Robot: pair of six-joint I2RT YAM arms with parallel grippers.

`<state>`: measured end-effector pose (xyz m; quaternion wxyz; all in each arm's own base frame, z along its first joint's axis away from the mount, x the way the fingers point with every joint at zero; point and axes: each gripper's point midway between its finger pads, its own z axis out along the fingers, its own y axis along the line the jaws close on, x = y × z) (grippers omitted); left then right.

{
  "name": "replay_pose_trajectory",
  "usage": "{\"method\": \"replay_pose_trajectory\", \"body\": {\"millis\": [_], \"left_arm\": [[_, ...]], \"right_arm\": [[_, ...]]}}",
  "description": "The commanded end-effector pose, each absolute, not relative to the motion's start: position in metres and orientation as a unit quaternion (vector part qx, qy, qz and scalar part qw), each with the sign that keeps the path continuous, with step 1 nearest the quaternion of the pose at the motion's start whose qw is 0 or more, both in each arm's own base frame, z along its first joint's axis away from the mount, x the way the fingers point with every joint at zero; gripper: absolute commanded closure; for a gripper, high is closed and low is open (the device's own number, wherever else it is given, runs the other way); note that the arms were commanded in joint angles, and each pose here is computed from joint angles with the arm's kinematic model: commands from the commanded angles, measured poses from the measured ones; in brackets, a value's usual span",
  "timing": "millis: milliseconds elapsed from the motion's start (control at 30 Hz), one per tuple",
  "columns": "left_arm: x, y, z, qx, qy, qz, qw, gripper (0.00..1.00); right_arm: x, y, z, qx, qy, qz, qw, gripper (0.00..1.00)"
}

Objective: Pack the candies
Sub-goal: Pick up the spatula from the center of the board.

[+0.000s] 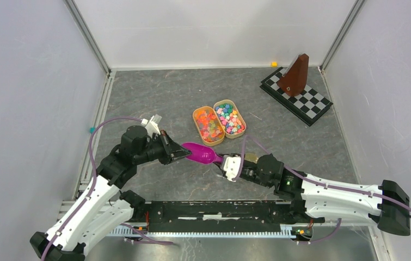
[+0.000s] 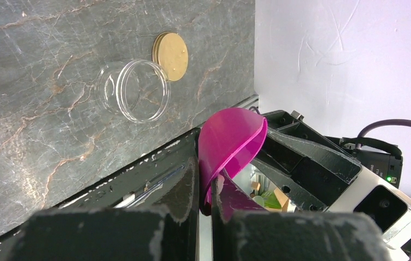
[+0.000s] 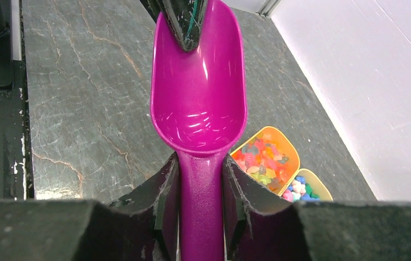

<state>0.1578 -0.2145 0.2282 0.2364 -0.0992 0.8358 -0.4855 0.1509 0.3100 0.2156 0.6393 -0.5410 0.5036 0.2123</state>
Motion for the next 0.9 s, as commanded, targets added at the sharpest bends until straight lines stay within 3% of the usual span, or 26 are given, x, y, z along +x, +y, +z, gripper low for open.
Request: {"method": "replay_pose_trajectory", "body": {"millis": [0, 100, 267, 467, 500, 567, 867], "left_arm": [[0.149, -0.222, 0.257, -0.094, 0.813, -0.528, 0.226, 0.98], [0.150, -0.221, 0.252, -0.098, 0.815, -0.524, 0.226, 0.93], [0.156, -0.218, 0.252, -0.112, 0.810, -0.522, 0.241, 0.52], [0.166, -0.213, 0.258, -0.107, 0.805, -0.509, 0.283, 0.24], [0.168, -0.212, 0.258, -0.104, 0.808, -0.503, 0.289, 0.13], [0.170, -0.207, 0.256, -0.096, 0.816, -0.484, 0.301, 0.03], [0.178, -0.176, 0.258, -0.033, 0.835, -0.387, 0.389, 0.00]], "right_arm": [[0.152, 0.309, 0.238, -0.508, 0.490, 0.225, 0.672, 0.96], [0.153, 0.307, 0.240, -0.502, 0.494, 0.225, 0.674, 1.00], [0.161, 0.300, 0.237, -0.494, 0.526, 0.202, 0.662, 1.00], [0.176, 0.286, 0.232, -0.486, 0.577, 0.157, 0.637, 1.00], [0.180, 0.282, 0.231, -0.482, 0.588, 0.148, 0.633, 1.00], [0.188, 0.273, 0.227, -0.477, 0.613, 0.129, 0.617, 1.00], [0.229, 0.224, 0.224, -0.448, 0.720, 0.043, 0.529, 1.00]]}}
